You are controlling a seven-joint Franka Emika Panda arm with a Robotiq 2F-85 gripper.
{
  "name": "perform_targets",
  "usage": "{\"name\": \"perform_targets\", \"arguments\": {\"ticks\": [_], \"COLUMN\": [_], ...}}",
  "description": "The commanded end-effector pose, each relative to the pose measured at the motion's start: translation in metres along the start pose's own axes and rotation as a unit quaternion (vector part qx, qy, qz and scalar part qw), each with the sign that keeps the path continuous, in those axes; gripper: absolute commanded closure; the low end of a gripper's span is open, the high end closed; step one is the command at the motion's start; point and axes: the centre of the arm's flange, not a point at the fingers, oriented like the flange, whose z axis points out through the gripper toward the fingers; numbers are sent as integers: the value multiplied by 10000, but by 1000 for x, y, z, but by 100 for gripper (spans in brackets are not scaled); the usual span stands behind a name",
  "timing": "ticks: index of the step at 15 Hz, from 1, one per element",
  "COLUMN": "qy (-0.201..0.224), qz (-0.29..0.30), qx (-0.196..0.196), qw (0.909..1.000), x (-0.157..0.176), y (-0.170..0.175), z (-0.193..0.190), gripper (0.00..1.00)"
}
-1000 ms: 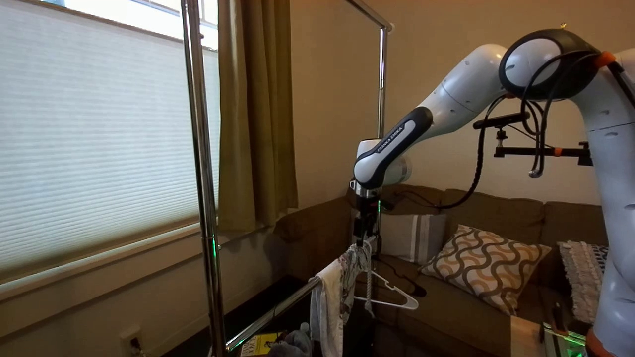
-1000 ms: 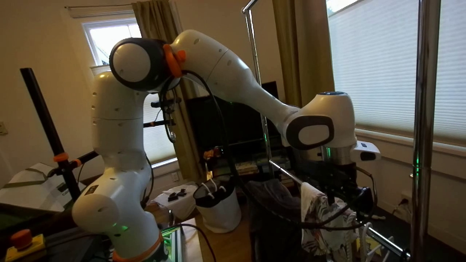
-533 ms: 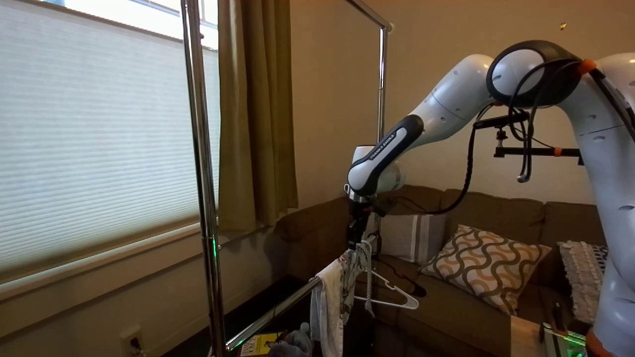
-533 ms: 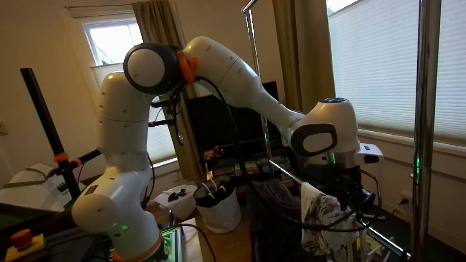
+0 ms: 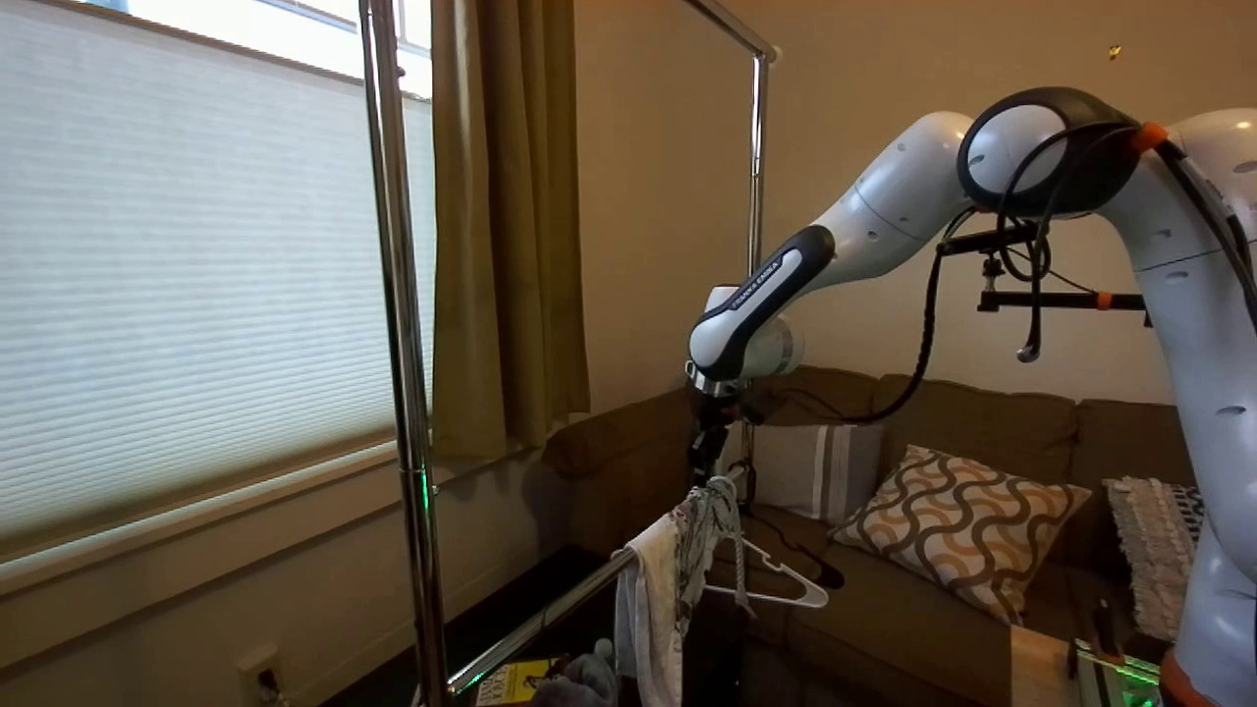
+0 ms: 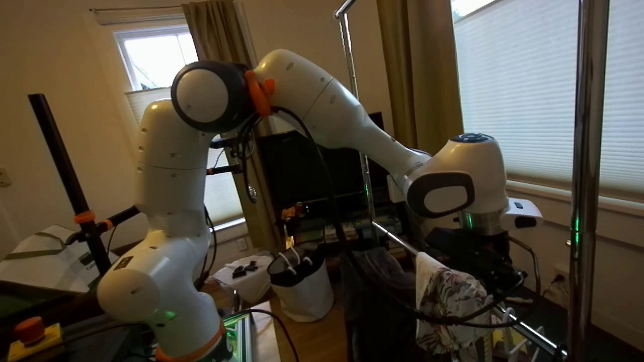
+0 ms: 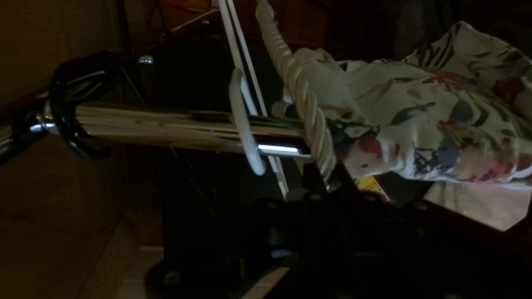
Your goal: Remove the white rope from the bottom railing and hang it on the top railing
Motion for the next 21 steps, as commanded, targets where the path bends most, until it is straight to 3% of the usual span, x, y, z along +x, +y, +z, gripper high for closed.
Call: {"name": "perform_targets", "arguments": {"ticks": [1,2,3,5,8,16,21], "qy": [-182,-225,-262,-303,-268,337,883], "qz": [-15,-28,-47,-69,-89,-312,-877], "qx": [189,206,214,225,268,322,600], "qw": [9997,9995,9994,9993,9992,9984,9904], "x": [-1,-1,-2,-2,-6,-13,-31], "y": [10,9,8,9,7,-4,-29], "z": [13,15,17,19,14,-33,-77], "gripper": [76,67,64,84,100,97,97]}}
